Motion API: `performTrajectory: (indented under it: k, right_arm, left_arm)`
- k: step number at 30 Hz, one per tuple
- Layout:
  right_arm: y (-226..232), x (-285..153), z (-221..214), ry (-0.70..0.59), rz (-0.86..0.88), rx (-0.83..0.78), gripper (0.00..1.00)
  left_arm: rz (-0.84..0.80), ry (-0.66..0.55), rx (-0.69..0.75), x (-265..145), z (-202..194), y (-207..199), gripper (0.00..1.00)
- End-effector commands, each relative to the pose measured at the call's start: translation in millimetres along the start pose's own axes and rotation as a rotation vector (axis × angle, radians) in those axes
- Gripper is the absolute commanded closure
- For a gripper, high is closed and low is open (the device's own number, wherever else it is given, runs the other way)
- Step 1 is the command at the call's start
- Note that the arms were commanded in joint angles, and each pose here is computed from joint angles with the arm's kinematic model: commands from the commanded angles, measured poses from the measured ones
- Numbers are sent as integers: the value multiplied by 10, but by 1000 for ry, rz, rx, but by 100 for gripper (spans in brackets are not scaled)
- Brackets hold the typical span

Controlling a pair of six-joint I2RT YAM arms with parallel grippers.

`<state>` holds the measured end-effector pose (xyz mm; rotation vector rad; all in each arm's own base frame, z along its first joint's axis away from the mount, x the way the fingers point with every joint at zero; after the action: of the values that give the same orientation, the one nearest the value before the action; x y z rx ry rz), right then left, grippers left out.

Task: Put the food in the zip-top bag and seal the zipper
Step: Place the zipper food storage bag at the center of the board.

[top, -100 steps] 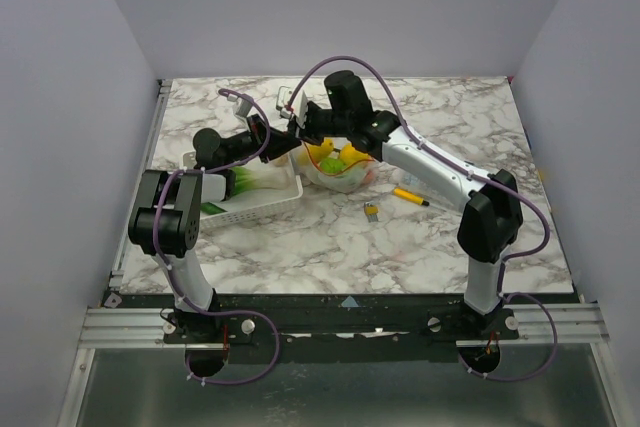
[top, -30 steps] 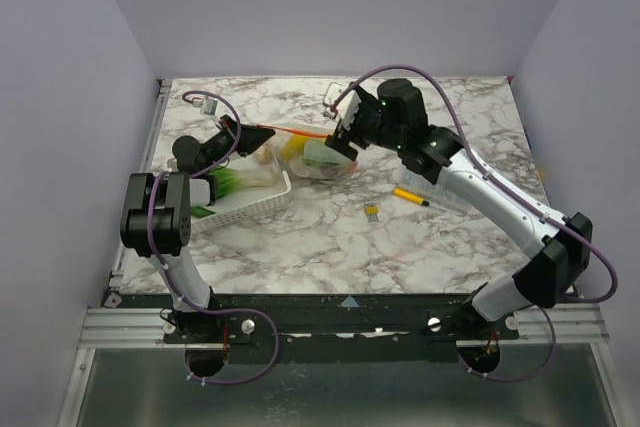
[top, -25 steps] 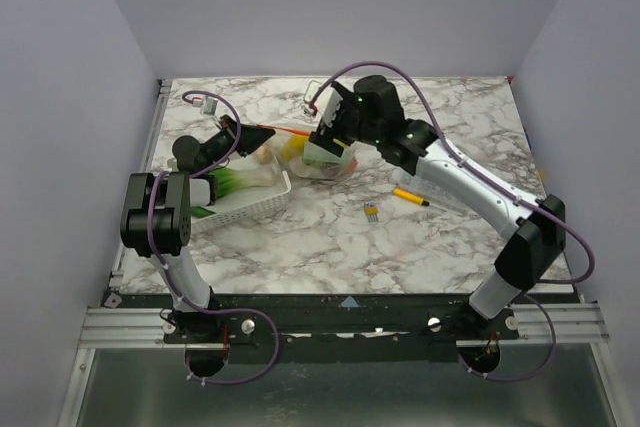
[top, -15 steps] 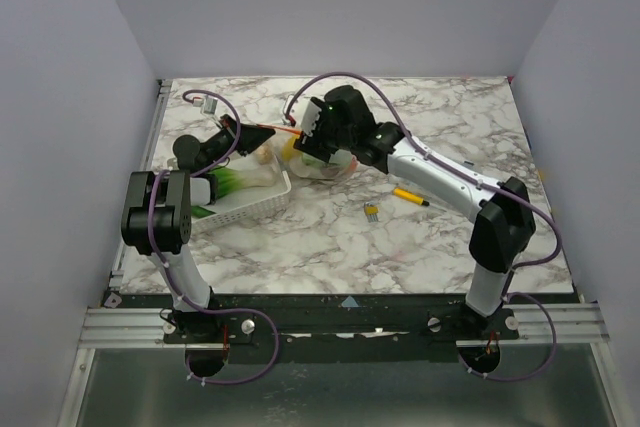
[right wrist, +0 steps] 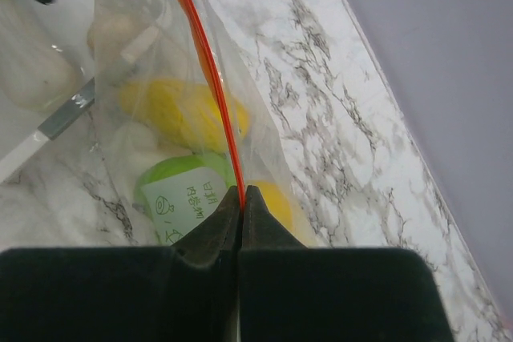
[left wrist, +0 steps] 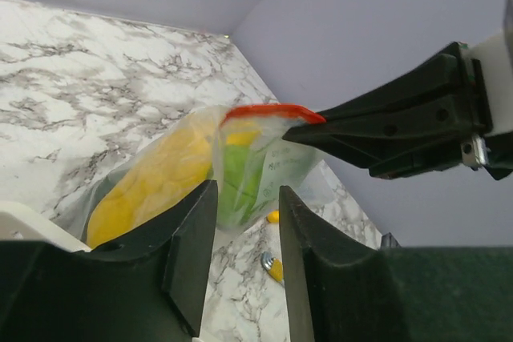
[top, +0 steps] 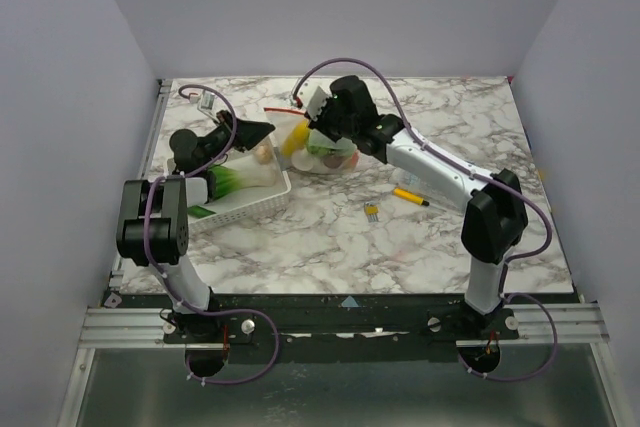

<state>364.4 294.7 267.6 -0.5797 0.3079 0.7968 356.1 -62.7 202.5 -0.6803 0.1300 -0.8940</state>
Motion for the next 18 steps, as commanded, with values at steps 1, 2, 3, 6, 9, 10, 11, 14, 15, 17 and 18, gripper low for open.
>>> performTrajectory:
  k: [1, 2, 3, 6, 9, 10, 11, 14, 15, 17, 18]
  right_arm:
    - [-331, 75, 13, -91, 46, 122, 100]
    - [-411, 73, -9, -99, 54, 140, 100]
    - [-468, 83, -27, -108, 65, 157, 100]
    - [-677, 133, -134, -120, 82, 208, 100]
    - [-937, 208, -289, -124, 77, 281, 100]
    - [-1021, 244, -354, -127, 71, 315, 100]
    - [-1123, 275, -418, -128, 55, 345, 100]
    - [-1419, 393, -620, -117, -17, 456, 100]
    - [-1510, 425, -696, -112, -35, 488, 100]
    - [-1668, 490, -858, -104, -56, 552, 100]
    - [-1757, 501, -930, -105, -68, 578, 100]
  left_arm:
    - [53, -48, 93, 2, 309, -225, 59]
    - [77, -41, 101, 0, 345, -249, 58]
    - [109, -30, 110, -11, 380, -280, 57]
    - [213, 2, 135, -65, 461, -372, 57]
    - [291, 55, 155, -117, 554, -508, 57]
    - [297, 71, 155, -133, 559, -571, 57]
    - [290, 82, 167, -140, 563, -634, 57]
    - [254, 115, 209, -166, 541, -857, 57]
    - [254, 130, 221, -174, 523, -918, 57]
    - [246, 170, 258, -186, 451, -1058, 57]
    - [241, 184, 290, -204, 434, -1119, 57]
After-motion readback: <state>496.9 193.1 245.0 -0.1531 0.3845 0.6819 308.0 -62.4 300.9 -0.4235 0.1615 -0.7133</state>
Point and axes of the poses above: each gripper's point midway between its finger pads, its own x axis out along the fingers, its own y axis along the line the jaws close on, z = x × y, the point moved 10 cm from there along -x, back along the fingers, and after that the axes turned 7 degrees about x, right-handed, at the moved point
